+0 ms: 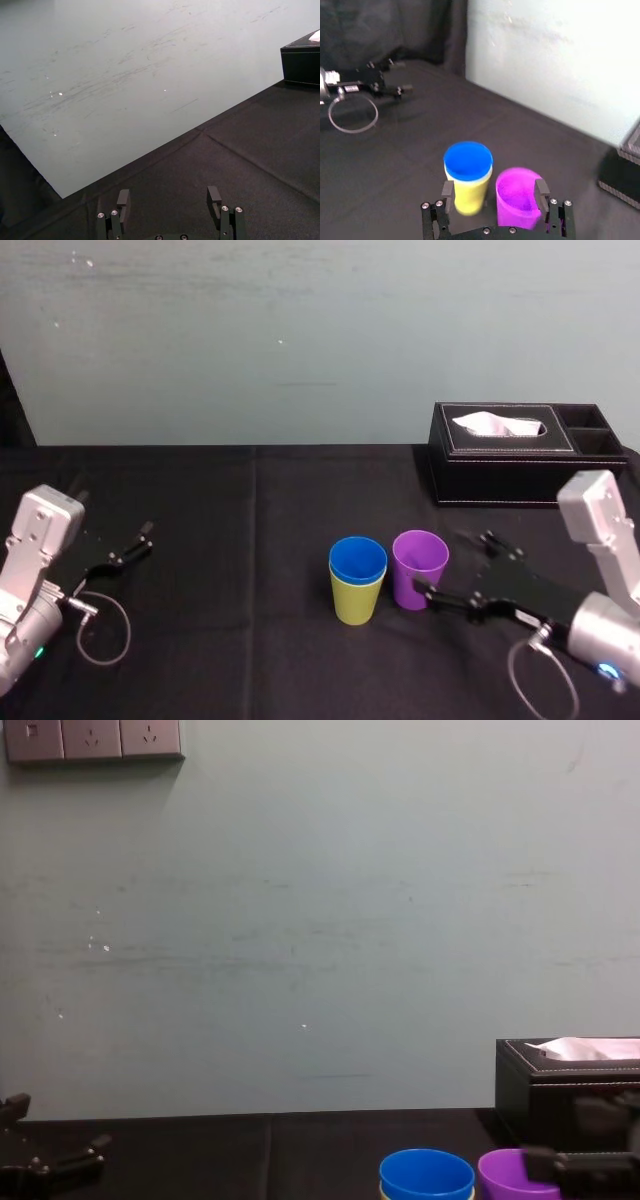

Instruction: Stack the three plastic cups sequentially using one hand.

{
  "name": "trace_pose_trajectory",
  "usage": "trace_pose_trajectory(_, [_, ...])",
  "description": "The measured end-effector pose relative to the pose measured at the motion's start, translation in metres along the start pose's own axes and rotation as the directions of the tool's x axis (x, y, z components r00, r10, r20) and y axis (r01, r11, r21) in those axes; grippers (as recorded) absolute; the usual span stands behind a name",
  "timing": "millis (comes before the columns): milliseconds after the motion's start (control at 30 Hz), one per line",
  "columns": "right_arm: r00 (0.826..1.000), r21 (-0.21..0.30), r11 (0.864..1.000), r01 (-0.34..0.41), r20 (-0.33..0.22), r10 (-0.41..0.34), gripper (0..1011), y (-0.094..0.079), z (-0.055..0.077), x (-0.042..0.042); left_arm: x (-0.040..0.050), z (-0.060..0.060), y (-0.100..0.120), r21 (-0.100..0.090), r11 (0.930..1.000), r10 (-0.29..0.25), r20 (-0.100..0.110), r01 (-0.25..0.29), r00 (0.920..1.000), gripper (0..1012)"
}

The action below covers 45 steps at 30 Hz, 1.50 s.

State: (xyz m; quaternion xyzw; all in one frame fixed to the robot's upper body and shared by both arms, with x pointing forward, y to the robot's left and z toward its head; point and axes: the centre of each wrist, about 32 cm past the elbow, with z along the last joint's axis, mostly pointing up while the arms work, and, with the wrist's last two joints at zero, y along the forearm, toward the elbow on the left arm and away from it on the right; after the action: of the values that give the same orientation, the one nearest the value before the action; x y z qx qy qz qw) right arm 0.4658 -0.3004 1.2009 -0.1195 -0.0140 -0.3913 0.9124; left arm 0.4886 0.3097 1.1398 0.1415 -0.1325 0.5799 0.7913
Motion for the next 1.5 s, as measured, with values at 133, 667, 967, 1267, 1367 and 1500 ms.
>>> trace_pose_trajectory(133, [0.999, -0.066, 0.998, 0.016, -0.034, -0.018, 1003, -0.012, -0.005, -0.0009, 0.0000, 0.000, 0.000, 0.000, 1.0000, 0.000, 0.000, 0.000, 1.0000, 1000])
trace_pose_trajectory(667, [0.997, -0.188, 0.982, 0.031, -0.069, -0.045, 1003, -0.012, -0.022, 0.0039, 0.0000, 0.000, 0.000, 0.000, 1.0000, 0.000, 0.000, 0.000, 1.0000, 1000])
trace_pose_trajectory(967, [0.997, -0.182, 0.983, 0.024, -0.073, -0.038, 1003, 0.005, -0.026, 0.0102, 0.0000, 0.000, 0.000, 0.000, 1.0000, 0.000, 0.000, 0.000, 1.0000, 1000])
trace_pose_trajectory(1267, [0.996, -0.180, 0.983, 0.029, -0.081, -0.044, 1003, 0.020, -0.031, 0.0127, 0.0000, 0.000, 0.000, 0.000, 1.0000, 0.000, 0.000, 0.000, 1.0000, 1000])
trace_pose_trajectory(1367, [0.995, -0.178, 0.984, 0.033, -0.085, -0.049, 1003, 0.024, -0.032, 0.0130, 0.0000, 0.000, 0.000, 0.000, 1.0000, 0.000, 0.000, 0.000, 1.0000, 1000])
trace_pose_trajectory(1500, [0.994, -0.171, 0.985, 0.035, -0.094, -0.052, 1003, 0.028, -0.033, 0.0138, 0.0000, 0.000, 0.000, 0.000, 1.0000, 0.000, 0.000, 0.000, 1.0000, 1000])
